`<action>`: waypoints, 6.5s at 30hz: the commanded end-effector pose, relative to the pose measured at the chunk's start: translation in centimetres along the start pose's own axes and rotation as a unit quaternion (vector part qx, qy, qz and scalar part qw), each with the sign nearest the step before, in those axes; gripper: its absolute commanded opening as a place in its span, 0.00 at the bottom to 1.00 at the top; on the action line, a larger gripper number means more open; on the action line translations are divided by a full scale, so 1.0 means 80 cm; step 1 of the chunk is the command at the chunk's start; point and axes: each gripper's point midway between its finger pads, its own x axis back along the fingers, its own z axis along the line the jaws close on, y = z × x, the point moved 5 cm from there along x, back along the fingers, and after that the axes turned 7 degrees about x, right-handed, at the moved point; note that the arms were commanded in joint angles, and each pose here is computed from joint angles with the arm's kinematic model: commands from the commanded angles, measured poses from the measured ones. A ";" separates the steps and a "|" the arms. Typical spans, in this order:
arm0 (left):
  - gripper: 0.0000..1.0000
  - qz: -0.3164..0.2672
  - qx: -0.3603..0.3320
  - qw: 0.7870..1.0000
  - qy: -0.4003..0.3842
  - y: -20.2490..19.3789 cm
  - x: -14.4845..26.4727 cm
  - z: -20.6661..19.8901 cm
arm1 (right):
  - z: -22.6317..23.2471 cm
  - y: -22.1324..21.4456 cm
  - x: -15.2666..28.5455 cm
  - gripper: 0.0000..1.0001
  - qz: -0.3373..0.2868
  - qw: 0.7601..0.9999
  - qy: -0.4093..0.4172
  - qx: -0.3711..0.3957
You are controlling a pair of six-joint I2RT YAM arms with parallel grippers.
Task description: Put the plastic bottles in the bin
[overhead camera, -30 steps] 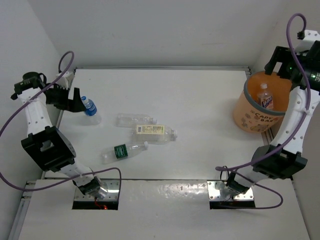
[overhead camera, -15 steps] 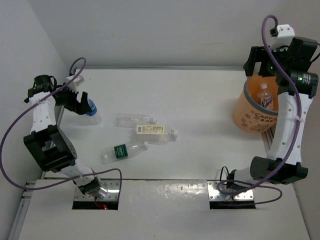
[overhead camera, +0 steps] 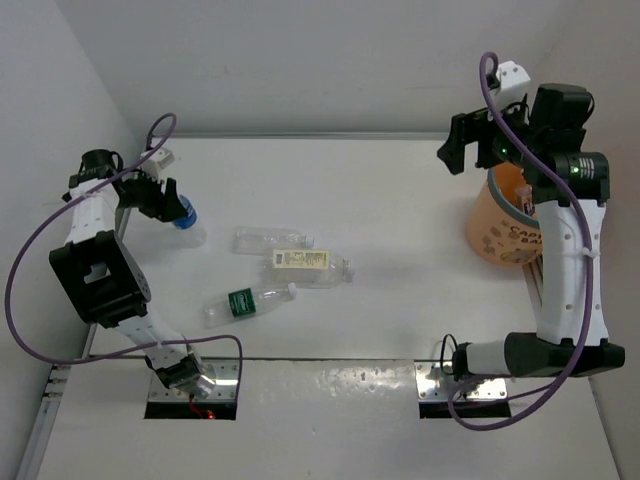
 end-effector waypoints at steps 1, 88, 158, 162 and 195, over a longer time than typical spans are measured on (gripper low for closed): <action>0.17 -0.053 -0.045 0.997 -0.020 0.039 0.025 -0.019 | 0.030 0.009 0.000 1.00 -0.022 0.998 0.051 0.021; 0.88 0.164 -0.196 0.958 -0.133 -0.077 0.035 -0.164 | -0.203 -0.121 0.046 1.00 -0.117 0.901 -0.395 -0.138; 0.11 -0.174 -0.071 0.872 -0.453 0.159 0.076 -0.450 | 0.206 0.142 0.000 1.00 -0.188 0.928 0.294 -0.127; 0.11 -0.166 -0.065 0.871 -0.458 0.154 0.072 -0.450 | 0.231 0.151 -0.009 1.00 -0.186 0.924 0.311 -0.120; 1.00 -0.209 -0.020 0.953 -0.217 0.164 0.050 -0.305 | -0.143 0.045 0.073 0.00 -0.078 0.907 -0.398 0.117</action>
